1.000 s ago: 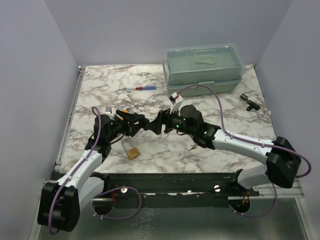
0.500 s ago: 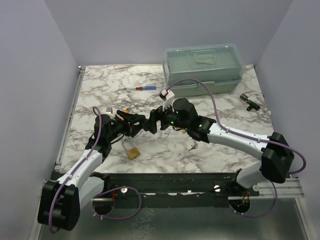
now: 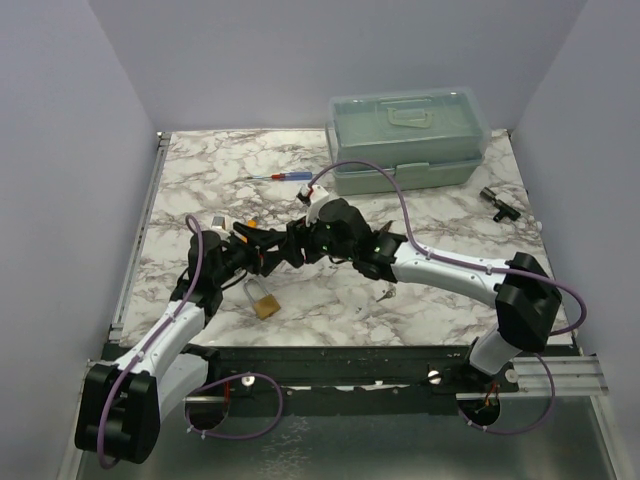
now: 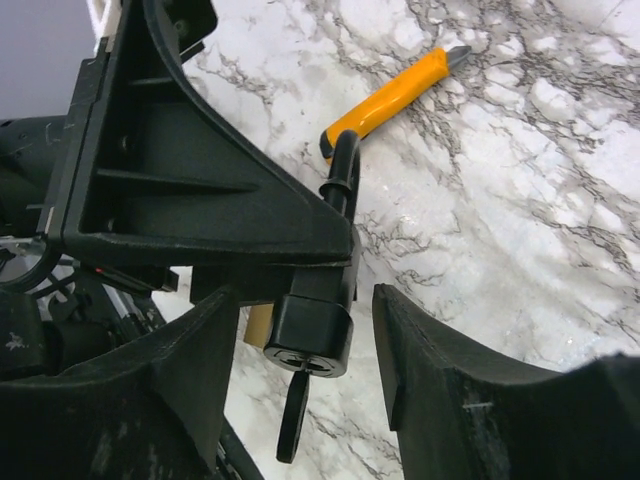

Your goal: Unlock with the key

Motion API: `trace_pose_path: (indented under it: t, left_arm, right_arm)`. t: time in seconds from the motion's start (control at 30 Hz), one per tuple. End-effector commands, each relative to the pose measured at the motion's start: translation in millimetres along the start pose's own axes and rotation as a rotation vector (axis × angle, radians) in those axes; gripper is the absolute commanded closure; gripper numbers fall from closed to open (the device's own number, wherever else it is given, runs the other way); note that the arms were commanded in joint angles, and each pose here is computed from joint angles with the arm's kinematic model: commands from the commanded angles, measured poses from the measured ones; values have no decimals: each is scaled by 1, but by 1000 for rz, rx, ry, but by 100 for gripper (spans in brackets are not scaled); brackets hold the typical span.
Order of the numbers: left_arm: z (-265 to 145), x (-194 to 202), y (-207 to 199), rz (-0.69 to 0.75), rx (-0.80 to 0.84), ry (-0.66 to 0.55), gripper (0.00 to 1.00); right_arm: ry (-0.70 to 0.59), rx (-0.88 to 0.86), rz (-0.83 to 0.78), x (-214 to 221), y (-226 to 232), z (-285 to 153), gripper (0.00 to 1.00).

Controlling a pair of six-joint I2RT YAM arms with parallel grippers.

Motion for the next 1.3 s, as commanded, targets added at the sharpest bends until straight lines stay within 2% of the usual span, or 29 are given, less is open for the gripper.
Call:
trace_pose_path:
  t: [0.0,0.17,0.33,0.4,0.5,0.53,0.6,0.67,0.7,0.77,0.8,0.87,1.0,1.27]
  left_arm:
    - [-8,8,-18,27,108,32,100]
    - [-9,7,-15,16,104,25,100]
    - [-10,8,-14,8,106,22,100]
    - [-11,8,-13,4,104,22,100]
    - [-11,9,-11,1,100,31,100]
    - [-11,9,-11,2,100,37,100]
    - [-12,11,-11,13,101,51,94]
    - [-13,13,-11,27,101,66,84]
    - [-14,14,-10,33,99,74,74]
    - [-14,15,-6,32,79,86,44]
    - [-14,15,-3,28,64,87,34]
    - [-14,15,0,29,36,90,20]
    - [-18,16,-3,42,9,98,11]
    - [-33,14,-15,74,-71,47,12]
  right_arm:
    - [-24,105,16,-6,-6,3,42]
    - [9,147,45,3,-6,6,56]
    - [36,177,76,9,-6,13,66]
    - [44,187,87,12,-6,15,76]
    - [43,194,114,12,-5,15,99]
    - [41,195,124,12,-5,15,100]
    - [37,193,134,11,-4,13,100]
    - [32,190,140,9,-3,10,100]
    - [27,186,145,8,-2,7,100]
    - [10,174,158,6,0,1,100]
    - [-2,164,163,5,1,-3,100]
    - [-29,150,176,1,3,-10,100]
    - [-61,128,163,-14,9,-15,100]
    - [-88,72,33,-20,15,-39,100]
Point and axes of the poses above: each gripper's point midway between its finger pads, its own z axis out along the fingers, its own y axis along the line the jaws close on, x = y × z, the point moved 6 cm from there along -z, back along the fingers, and after that the axes turned 2 degrees about -z, right-handed, at the moved point
